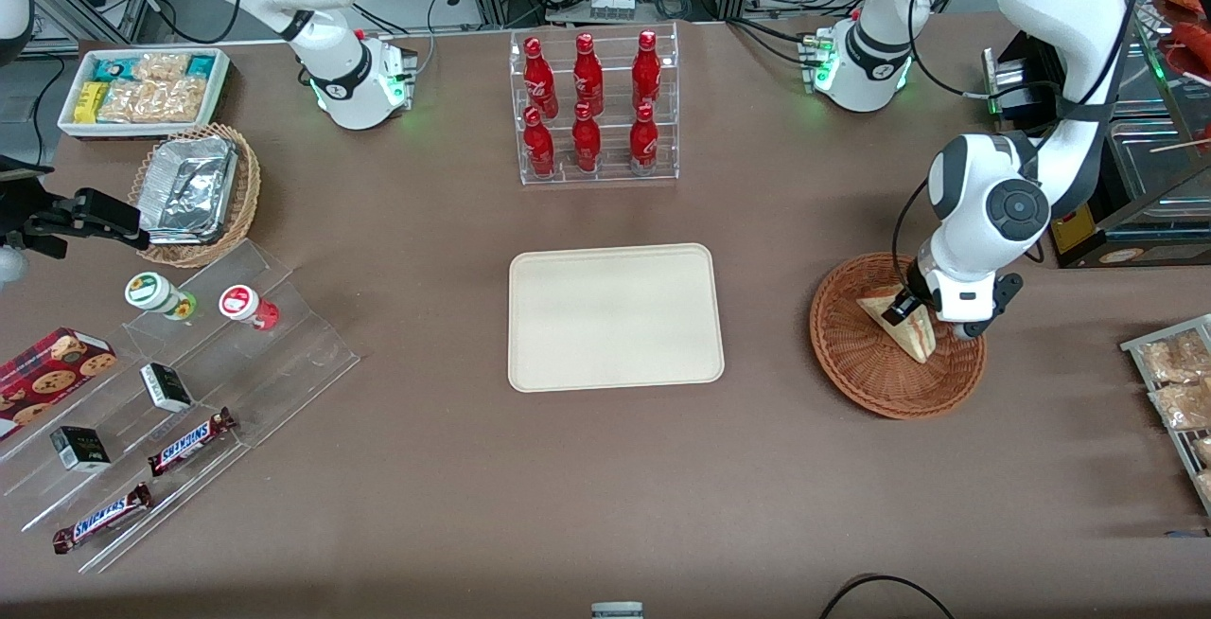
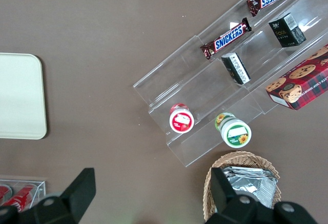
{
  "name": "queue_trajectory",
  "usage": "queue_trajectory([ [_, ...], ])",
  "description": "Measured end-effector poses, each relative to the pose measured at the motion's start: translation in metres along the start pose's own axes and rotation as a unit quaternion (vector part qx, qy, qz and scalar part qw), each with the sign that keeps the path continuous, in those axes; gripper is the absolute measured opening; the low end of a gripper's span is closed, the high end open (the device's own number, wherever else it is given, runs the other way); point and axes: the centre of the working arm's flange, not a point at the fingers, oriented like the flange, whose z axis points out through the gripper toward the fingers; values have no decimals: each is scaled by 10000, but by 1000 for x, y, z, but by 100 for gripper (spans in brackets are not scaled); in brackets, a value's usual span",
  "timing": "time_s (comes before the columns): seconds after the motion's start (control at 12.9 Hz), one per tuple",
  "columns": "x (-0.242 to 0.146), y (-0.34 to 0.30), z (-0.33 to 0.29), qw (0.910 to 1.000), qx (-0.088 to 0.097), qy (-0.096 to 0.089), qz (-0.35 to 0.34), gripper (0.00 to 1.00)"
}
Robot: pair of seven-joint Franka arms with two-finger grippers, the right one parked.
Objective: Place sandwich from basket to tray
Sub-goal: 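Lift the sandwich and carry it over the cream tray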
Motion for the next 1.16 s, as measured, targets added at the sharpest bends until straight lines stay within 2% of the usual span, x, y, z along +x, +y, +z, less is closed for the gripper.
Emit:
queue_trajectory([
  [0.15,-1,-1,-4,10000,80,-56,3,40],
  [0.39,-5,3,-35,9995,242,-150,107,30],
  [0.54,-16,21,-66,9982,350,-207,438,26],
  [0.7,-33,49,-96,9942,428,-235,957,16],
  [0.85,-59,79,-118,9871,451,-220,1517,15],
  [1.16,-126,149,-133,9629,550,-257,2631,15],
])
